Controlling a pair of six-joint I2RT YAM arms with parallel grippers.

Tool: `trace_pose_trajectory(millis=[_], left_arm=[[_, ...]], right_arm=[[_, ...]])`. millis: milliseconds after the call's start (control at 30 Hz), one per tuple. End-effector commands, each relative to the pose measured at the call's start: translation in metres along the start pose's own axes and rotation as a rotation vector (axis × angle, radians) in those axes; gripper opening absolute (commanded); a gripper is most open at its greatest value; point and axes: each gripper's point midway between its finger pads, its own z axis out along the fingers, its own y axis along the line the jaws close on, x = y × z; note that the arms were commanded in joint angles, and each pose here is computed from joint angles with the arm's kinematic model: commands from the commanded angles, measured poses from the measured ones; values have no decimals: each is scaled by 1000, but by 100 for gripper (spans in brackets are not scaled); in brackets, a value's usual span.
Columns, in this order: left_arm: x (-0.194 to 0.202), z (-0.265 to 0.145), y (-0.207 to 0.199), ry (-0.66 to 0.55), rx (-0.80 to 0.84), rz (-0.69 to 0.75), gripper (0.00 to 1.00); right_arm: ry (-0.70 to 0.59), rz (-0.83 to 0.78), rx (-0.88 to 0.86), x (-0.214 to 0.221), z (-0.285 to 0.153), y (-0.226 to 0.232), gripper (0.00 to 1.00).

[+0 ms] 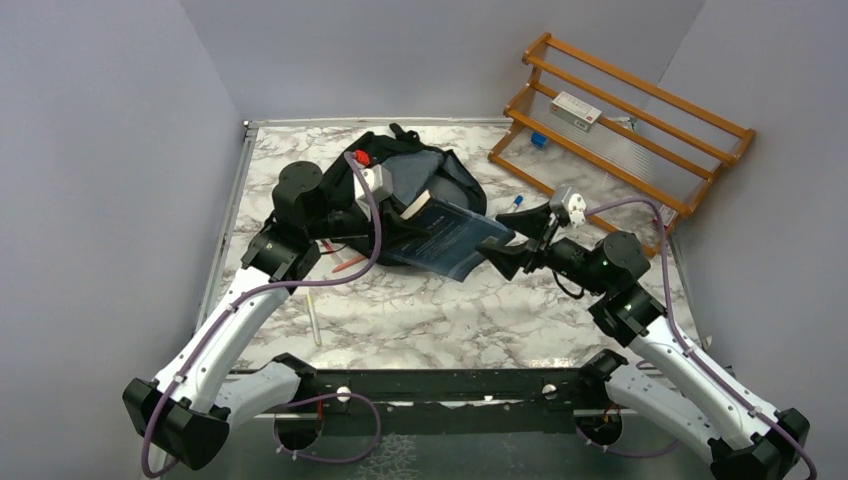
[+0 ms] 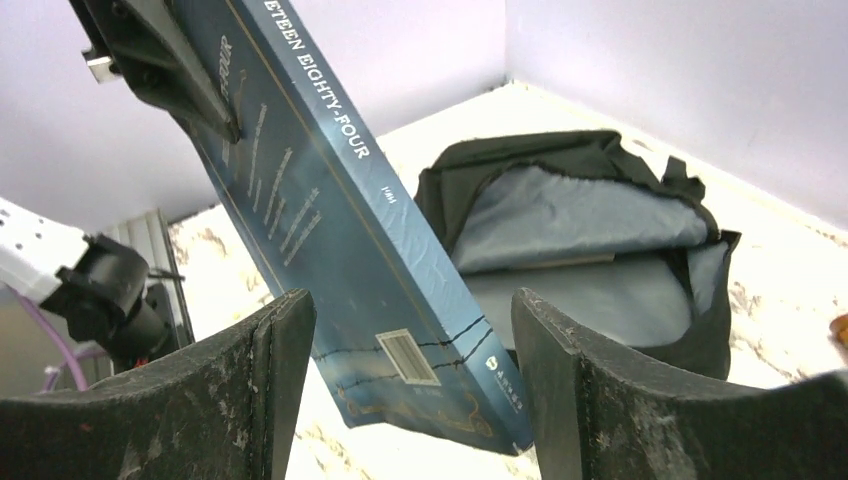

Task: Pack the student bag
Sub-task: Pick up the book from the center of the board.

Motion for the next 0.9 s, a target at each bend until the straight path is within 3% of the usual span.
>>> trace_pose_trajectory(millis=[0, 267, 600, 867], left_arm=[[-79, -9, -29, -196, 102, 210, 0], [-120, -22, -58, -254, 189, 302, 0], [-128, -24, -56, -248, 156, 328, 0], [-137, -22, -62, -309, 206, 324, 0]], right_arm=[[-120, 40, -35, -31, 5, 9, 76], [-217, 13, -75, -68, 1, 20, 77], [-136, -143, 153, -84, -24, -11, 79], [-181, -115, -164, -85, -13, 41, 79]])
